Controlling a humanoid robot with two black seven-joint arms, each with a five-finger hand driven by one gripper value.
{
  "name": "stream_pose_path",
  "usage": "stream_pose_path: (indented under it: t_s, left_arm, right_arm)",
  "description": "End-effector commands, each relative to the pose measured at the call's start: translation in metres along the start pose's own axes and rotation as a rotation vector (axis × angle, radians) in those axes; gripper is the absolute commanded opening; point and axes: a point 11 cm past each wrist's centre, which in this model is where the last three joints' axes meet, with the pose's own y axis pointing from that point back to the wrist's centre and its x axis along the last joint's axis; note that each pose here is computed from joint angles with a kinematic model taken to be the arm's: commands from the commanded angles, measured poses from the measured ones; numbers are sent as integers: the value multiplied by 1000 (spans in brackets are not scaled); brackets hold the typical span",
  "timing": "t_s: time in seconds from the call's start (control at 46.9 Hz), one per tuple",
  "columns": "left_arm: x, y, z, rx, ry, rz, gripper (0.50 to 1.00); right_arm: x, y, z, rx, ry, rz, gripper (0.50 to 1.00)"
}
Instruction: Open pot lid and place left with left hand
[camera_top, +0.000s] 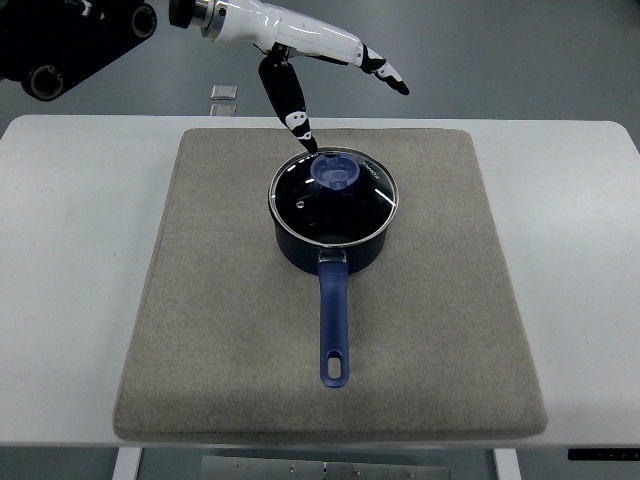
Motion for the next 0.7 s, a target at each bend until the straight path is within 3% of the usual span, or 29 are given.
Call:
stream_pose_path:
  t_s: [0.0,0.213,0.683]
  left_arm:
    - [-5,-5,6,37,-115,-75,984]
    - [-16,-12,2,145,-361,-204,984]
    - [-31,-24,-1,110,-329,-191,990]
  right_arm:
    - [0,0,0,0,0,0,917]
    - [0,0,0,0,0,0,917]
    - [0,0,0,0,0,0,917]
